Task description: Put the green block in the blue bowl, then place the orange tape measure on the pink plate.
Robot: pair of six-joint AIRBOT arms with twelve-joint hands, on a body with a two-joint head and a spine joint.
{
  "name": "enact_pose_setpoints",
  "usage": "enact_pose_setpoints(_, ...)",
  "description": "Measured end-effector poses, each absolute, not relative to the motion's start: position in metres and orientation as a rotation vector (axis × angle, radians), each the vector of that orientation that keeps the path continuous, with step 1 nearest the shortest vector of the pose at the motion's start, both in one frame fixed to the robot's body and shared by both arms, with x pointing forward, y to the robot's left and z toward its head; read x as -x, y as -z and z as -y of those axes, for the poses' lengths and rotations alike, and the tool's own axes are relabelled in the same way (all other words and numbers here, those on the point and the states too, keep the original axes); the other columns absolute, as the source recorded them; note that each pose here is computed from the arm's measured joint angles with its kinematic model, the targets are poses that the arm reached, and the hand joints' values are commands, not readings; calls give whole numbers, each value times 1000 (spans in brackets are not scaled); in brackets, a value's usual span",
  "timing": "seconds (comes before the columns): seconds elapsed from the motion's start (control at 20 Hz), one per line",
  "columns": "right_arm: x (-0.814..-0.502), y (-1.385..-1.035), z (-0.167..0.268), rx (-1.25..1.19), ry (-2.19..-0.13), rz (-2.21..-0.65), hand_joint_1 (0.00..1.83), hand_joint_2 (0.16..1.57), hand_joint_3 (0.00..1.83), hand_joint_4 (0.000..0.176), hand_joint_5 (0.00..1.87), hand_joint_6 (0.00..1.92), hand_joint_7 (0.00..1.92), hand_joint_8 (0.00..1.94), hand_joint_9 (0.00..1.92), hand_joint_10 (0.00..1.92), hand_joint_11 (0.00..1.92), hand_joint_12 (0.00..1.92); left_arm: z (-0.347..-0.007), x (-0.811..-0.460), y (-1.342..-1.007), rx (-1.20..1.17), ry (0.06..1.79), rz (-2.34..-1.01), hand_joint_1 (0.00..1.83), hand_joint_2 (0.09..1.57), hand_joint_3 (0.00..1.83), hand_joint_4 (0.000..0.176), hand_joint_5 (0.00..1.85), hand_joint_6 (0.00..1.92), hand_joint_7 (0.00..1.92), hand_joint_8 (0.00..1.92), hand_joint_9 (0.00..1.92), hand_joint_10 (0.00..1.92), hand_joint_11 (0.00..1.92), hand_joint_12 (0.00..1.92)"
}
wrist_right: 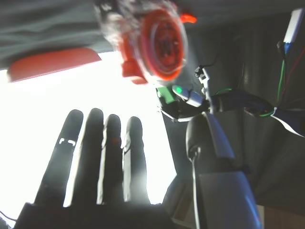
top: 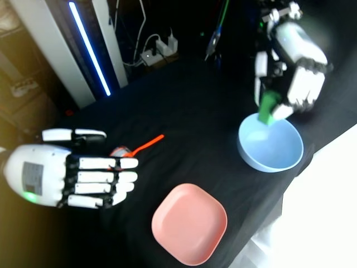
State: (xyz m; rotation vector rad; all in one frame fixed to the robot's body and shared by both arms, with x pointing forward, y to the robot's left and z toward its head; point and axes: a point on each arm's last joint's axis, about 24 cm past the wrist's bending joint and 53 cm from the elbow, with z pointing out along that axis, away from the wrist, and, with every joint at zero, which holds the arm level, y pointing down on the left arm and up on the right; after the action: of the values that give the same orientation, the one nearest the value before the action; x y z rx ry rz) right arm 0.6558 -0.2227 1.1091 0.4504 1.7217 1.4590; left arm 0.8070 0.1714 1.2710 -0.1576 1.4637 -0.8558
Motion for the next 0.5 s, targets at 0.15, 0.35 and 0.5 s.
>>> enact_pose_setpoints(0.15, -655, -1106, 221, -446, -1461, -1735, 836, 1081, 0, 5, 477, 2, 387, 2, 392, 2, 35, 909, -167, -825, -1244, 190, 810, -1561, 1281, 1072, 1, 0, 954, 839, 1194, 795, 1296, 184, 925, 1113)
enact_pose_setpoints(0.35, -657, -1107, 224, -447, -1457, -1730, 804, 1080, 0, 30, 492, 1, 409, 1, 407, 1, 36, 898, -154, -832, -1220, 180, 775, -1651, 921, 965, 0, 0, 842, 20, 1044, 166, 1002, 399, 628, 1492)
enact_pose_setpoints(0.5, -657, -1107, 223, -445, -1456, -1732, 865, 1071, 0, 38, 502, 0, 424, 0, 421, 2, 45, 913, -150, -833, -1227, 146, 762, -1647, 804, 945, 0, 9, 671, 0, 872, 2, 855, 448, 616, 1427)
